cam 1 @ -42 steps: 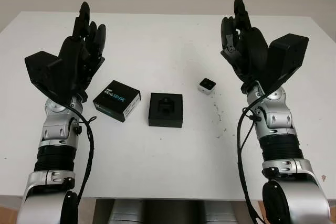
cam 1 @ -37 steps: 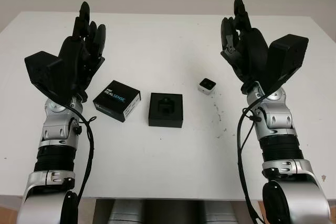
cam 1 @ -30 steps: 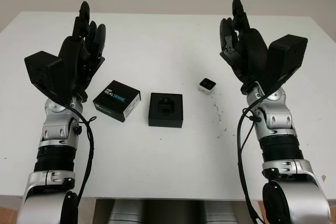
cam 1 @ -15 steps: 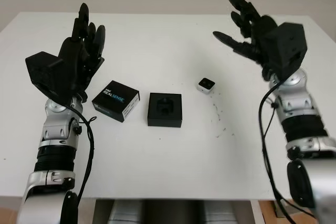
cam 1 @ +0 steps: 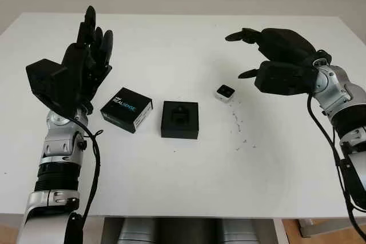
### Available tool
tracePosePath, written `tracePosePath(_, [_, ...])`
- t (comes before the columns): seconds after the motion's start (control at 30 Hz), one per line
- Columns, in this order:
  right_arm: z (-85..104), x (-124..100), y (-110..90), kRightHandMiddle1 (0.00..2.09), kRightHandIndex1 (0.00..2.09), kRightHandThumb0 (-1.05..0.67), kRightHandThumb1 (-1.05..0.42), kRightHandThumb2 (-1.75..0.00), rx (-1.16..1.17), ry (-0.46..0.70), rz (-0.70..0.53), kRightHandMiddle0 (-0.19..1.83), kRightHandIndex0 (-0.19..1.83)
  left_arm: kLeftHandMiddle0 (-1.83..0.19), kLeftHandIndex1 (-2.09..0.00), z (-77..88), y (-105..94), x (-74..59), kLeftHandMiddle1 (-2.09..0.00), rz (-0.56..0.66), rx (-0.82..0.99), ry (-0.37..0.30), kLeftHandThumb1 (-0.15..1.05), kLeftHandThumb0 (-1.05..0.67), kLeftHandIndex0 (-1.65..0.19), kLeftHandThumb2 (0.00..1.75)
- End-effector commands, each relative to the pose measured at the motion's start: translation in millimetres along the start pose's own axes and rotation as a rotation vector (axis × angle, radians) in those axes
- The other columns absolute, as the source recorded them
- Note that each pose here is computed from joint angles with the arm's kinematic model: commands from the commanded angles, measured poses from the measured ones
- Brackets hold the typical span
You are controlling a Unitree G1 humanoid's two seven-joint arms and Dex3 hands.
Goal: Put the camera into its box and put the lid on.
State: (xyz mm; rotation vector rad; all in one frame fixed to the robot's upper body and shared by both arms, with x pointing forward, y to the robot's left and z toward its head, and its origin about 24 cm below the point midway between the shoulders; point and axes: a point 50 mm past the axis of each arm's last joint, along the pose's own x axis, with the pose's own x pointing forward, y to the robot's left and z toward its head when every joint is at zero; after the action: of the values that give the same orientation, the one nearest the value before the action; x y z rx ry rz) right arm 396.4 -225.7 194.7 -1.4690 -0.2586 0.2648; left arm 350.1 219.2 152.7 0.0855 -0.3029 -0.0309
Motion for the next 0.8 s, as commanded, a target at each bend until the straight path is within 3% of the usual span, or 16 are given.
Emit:
tracePosePath(0.0, [0.2,0.2,-13.2,0.18,0.09,-0.18,-0.88,-0.06,-0.077,-0.020,0.003,0.36,0.33,0.14,-0.06,2.9,4.3,-1.1,-0.05,0.011,0.011,-0.007,1.05,-0.69,0.13,0.49])
tracePosePath(0.13, [2.3,1.2,-9.8,0.11,0.09,-0.11,-0.85,-0.05,-0.168,-0.045,0.039,0.43,0.37,0.14,-0.05,1.7,4.5,-1.4,-0.05,0.014,0.007,0.001,1.05,-0.70,0.14,0.48])
tracePosePath(0.33, [5.6,3.4,-1.7,0.09,0.10,-0.15,-0.85,-0.06,-0.266,-0.085,0.061,0.48,0.43,0.13,-0.06,1.3,4.2,-1.7,-0.06,0.016,0.015,0.008,1.05,-0.70,0.13,0.48])
tracePosePath(0.77, [15.9,10.8,11.7,0.05,0.05,-0.18,-0.89,-0.06,-0.168,-0.084,0.124,0.42,0.37,0.14,-0.05,2.0,3.9,-1.2,-0.05,0.020,0.015,0.017,1.05,-0.71,0.13,0.47])
